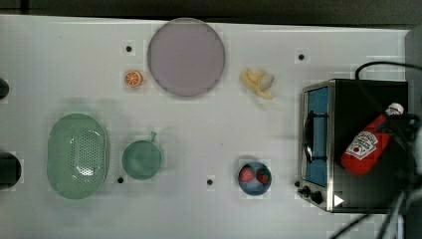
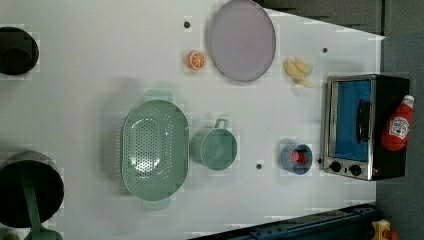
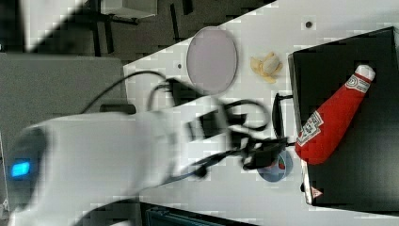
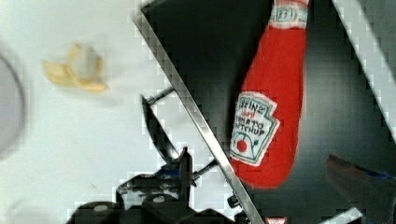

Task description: Pick ketchup from table and place on oven.

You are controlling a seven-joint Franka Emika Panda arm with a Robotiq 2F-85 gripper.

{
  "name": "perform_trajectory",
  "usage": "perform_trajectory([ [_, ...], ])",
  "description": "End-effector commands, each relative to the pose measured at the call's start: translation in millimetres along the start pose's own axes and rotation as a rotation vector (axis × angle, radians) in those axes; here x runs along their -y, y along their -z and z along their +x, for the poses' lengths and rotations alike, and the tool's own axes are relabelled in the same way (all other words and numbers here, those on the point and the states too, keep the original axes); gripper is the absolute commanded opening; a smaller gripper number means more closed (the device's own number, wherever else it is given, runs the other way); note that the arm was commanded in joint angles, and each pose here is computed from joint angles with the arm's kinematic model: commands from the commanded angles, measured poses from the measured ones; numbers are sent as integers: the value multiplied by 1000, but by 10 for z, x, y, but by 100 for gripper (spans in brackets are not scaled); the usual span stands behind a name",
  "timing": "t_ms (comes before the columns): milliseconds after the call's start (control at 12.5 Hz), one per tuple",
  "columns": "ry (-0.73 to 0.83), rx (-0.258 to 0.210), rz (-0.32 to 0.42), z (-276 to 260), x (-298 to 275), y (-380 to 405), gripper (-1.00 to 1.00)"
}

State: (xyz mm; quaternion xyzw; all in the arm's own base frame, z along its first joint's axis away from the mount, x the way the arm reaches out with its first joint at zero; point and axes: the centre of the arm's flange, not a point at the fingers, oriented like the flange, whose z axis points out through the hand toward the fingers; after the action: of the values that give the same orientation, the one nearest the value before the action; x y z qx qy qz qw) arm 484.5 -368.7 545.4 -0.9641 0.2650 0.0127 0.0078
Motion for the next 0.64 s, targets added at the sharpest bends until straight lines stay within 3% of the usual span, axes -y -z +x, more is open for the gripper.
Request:
perform_trajectory([
  [80, -80, 74, 22, -191, 810, 242, 100],
  [160, -111, 98, 28, -269, 1087, 254, 100],
  [480, -216, 54, 58, -540, 2154, 384, 100],
  [640, -270, 55, 61, -737, 2570, 275, 100],
])
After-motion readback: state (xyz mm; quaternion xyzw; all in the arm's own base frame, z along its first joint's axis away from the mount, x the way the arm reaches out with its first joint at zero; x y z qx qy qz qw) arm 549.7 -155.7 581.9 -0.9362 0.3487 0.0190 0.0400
